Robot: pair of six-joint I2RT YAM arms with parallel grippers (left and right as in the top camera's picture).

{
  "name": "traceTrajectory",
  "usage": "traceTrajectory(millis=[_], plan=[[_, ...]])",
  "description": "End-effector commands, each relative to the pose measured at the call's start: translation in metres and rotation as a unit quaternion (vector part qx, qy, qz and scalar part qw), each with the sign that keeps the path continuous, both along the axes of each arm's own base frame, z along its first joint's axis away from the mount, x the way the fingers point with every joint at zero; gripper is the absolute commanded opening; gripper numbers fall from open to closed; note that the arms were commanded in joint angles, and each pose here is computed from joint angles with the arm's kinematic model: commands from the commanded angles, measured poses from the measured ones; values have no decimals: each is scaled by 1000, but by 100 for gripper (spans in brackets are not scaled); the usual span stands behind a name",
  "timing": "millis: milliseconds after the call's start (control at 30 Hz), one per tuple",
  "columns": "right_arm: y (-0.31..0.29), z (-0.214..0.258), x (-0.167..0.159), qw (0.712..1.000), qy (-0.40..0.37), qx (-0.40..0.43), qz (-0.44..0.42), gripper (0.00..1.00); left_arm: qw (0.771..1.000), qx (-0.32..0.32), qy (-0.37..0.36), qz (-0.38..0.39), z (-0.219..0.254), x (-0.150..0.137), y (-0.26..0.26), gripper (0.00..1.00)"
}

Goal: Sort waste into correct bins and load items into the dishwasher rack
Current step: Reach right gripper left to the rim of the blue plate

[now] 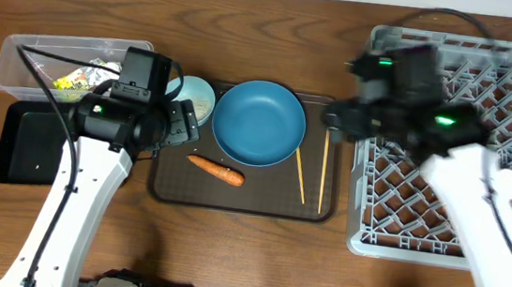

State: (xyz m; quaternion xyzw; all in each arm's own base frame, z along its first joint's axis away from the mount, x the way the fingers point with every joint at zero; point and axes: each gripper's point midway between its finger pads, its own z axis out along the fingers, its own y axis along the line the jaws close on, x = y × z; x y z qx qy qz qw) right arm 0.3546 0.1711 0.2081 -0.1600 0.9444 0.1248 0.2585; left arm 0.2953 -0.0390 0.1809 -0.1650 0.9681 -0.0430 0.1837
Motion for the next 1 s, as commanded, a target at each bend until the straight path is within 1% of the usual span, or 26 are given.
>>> traceTrajectory(millis=[0,67,200,333,500,600,700,767,900,967], plan=[[6,-28,19,998,-2,-50,-48,90,999,7,12,33,-2,-3,17,87],[12,-45,31,996,-3,-63,-66,88,999,7,20,50,-4,-6,28,87],[21,-76,47,995,5,-70,-76,76,996,7,31,83,-5,-11,47,87],[29,-113,55,993,32,-72,-87,73,994,7,35,100,-6,-13,57,87],[36,-148,54,990,64,-79,-96,70,994,7,34,101,-6,-13,57,87],[46,-164,51,991,80,-70,-83,68,994,7,35,101,-6,-13,57,87],[51,-176,50,990,89,-68,-83,56,994,7,35,101,-6,-13,57,87],[50,-182,49,989,97,-67,-93,45,994,7,35,101,-6,-13,57,87],[48,-185,51,987,96,-70,-103,24,994,7,35,101,-6,-13,57,87],[48,-183,53,988,92,-69,-104,18,994,7,35,101,-6,-13,57,88]])
